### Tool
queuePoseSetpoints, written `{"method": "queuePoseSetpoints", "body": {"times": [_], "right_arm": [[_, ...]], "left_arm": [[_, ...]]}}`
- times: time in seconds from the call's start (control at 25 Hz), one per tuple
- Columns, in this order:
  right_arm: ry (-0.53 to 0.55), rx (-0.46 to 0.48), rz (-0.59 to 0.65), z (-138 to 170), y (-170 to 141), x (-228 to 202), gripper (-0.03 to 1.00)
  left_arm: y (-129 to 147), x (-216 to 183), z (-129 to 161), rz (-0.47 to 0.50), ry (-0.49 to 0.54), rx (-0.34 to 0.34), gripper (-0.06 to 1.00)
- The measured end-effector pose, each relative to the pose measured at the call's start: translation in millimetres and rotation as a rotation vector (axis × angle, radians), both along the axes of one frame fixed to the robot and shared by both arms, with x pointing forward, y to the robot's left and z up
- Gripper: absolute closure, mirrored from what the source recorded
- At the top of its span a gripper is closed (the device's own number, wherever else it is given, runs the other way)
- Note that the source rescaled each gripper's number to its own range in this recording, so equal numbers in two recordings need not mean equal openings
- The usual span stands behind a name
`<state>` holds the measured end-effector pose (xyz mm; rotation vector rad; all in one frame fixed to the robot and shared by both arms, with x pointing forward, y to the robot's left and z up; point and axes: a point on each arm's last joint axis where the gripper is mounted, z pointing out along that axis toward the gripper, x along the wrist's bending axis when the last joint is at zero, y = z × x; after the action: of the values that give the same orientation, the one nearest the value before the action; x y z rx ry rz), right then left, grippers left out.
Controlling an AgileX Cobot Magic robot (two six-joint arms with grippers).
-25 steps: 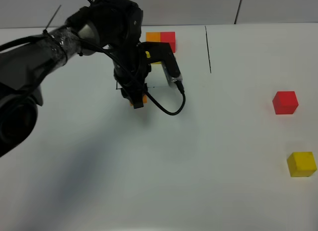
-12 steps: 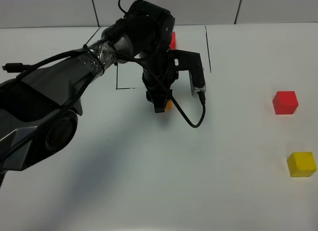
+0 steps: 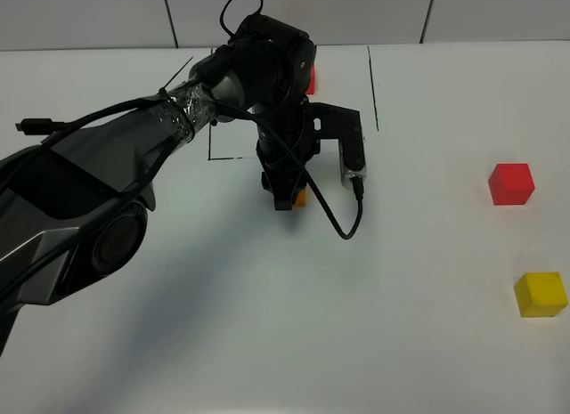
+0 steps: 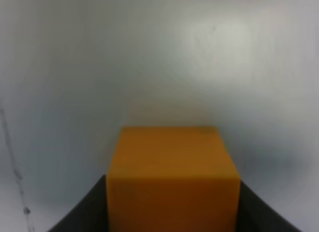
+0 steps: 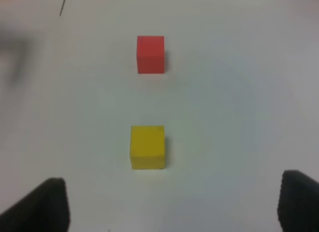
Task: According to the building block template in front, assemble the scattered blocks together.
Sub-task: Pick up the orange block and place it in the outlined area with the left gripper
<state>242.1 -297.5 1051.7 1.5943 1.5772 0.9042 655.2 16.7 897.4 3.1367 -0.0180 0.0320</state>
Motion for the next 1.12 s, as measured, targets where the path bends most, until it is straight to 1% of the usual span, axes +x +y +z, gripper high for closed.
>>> {"method": "queuePoseSetpoints", "body": {"times": [0.52,0.88,0.92,0.96,1.04,1.12], "right_arm": [[0.0,0.0,0.0,0.0,0.0,0.0,0.22],[0.0,0.0,0.0,0.0,0.0,0.0,0.22],[0.0,0.0,0.0,0.0,0.0,0.0,0.22],[0.0,0.0,0.0,0.0,0.0,0.0,0.22],[0.0,0.0,0.0,0.0,0.0,0.0,0.22],[0.0,0.0,0.0,0.0,0.0,0.0,0.22]], "left_arm": [[-1.1,-0.2,-1.5,-0.015,0.006,-0.005,0.94],[-1.1,-0.2,-1.9,0.018,0.006,-0.005,0.94],[-1.1,-0.2,-1.9,0.022,0.006,-0.005,0.92],[-1.1,-0.2,-3.0,0.028,0.008,-0.004,0.88],[-0.6,-0.1,-9.8,0.041,0.017,0.008,0.74],[-1.0,-0.4,-8.7,0.065,0.018,0.002,0.55]]}}
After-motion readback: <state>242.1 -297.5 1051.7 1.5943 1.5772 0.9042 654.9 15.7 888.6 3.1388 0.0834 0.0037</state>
